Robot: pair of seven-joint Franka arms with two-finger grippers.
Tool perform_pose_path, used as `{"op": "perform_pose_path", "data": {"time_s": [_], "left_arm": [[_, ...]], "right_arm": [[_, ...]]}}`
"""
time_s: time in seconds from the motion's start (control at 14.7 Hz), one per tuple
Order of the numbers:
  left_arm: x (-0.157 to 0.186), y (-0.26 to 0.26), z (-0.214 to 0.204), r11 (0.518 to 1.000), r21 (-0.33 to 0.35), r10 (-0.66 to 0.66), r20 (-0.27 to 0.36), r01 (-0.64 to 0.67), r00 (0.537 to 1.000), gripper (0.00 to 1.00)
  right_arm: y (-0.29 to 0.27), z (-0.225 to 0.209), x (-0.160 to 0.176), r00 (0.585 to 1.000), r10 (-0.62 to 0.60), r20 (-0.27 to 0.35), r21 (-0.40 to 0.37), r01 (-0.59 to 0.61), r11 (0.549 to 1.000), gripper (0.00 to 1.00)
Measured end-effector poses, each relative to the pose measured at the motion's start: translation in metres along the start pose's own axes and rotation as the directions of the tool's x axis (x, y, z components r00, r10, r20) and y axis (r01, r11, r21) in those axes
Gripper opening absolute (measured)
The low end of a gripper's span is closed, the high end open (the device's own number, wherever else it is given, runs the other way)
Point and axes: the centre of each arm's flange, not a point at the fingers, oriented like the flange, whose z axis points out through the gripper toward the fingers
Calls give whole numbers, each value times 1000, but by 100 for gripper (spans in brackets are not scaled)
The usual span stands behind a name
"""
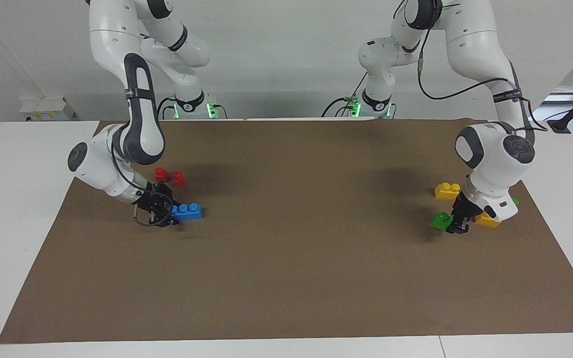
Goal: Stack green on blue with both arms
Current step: 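Grasp the green brick with the left gripper while the right gripper grasps the blue brick, then lift both bricks and carry them toward each other at the table center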
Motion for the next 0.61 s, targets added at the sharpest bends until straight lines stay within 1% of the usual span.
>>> {"op": "perform_pose_path", "data": {"time_s": [0.2, 0.34, 0.48, 0.61], "left_arm": [[-42, 9, -23, 999, 16, -47, 5, 46, 999, 34], [-68, 12, -40, 997, 26, -80, 5, 79, 997, 34], [-88, 11, -59, 993, 30, -116, 2, 115, 993, 34], [-108, 10, -73, 988, 35, -149, 0, 149, 989, 34]], "right_arm": [[-12, -19, -11, 999, -38, 26, -8, 38, 999, 34], [-27, -42, -33, 995, -83, 49, -10, 83, 996, 34], [-40, -57, -73, 992, -108, 72, -6, 108, 994, 34], [-46, -57, -122, 991, -107, 86, -4, 108, 994, 34]]}}
